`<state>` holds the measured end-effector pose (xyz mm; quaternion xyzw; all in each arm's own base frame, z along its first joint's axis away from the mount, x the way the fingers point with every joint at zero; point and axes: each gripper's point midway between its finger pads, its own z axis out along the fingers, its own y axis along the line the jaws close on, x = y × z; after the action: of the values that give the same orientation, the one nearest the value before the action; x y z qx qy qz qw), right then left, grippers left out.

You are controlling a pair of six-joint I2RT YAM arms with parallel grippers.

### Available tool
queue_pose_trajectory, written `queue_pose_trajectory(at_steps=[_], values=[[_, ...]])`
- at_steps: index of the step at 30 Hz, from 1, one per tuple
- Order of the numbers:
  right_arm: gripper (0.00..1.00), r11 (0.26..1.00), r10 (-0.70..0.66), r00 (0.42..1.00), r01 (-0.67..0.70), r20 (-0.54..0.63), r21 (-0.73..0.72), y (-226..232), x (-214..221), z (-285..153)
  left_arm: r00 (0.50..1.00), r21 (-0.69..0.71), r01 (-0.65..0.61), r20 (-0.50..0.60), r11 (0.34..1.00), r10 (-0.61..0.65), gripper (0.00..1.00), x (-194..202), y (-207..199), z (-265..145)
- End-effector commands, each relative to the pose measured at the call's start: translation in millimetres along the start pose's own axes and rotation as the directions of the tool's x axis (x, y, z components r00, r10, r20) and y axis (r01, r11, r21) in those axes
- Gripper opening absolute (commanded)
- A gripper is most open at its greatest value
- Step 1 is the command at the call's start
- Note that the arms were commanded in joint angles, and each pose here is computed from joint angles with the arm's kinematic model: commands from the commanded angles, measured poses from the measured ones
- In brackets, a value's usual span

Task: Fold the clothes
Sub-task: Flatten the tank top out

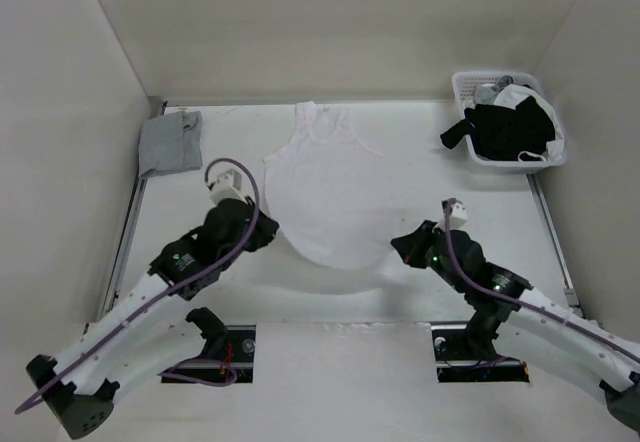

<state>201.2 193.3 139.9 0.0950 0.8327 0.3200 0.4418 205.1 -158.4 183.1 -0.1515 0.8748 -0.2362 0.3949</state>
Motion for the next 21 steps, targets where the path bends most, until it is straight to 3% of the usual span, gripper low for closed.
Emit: queue_pose_trajectory(at_steps=[1,6,14,17,21], values=[[0.0,0.997,-0.02,0.986,0.033,0.167,-0.073,45,-71,-46,0.958,0.151,-0.031,0.288,0.988,-0.014,0.02,-95,-51,-56],[0.0,0.982,-0.03,0.95,0.086,0.31,-0.169,96,-145,-124,0.867,0.311,-0.064,0.487,0.948,-0.101,0.02,-167,-94,-134],[0.0,0.938,0.009,0.899,0.144,0.437,-0.316,170,-239,-218,0.739,0.468,-0.134,0.635,0.874,-0.226,0.02,-235,-128,-243],[0.0,0.936,-0.051,0.875,0.21,0.482,-0.282,191,-255,-221,0.685,0.464,-0.142,0.684,0.874,-0.252,0.03,-252,-132,-249],[0.0,0.939,-0.162,0.769,0.313,0.619,-0.143,208,-285,-201,0.64,0.363,-0.094,0.736,0.927,-0.223,0.03,-267,-135,-189]])
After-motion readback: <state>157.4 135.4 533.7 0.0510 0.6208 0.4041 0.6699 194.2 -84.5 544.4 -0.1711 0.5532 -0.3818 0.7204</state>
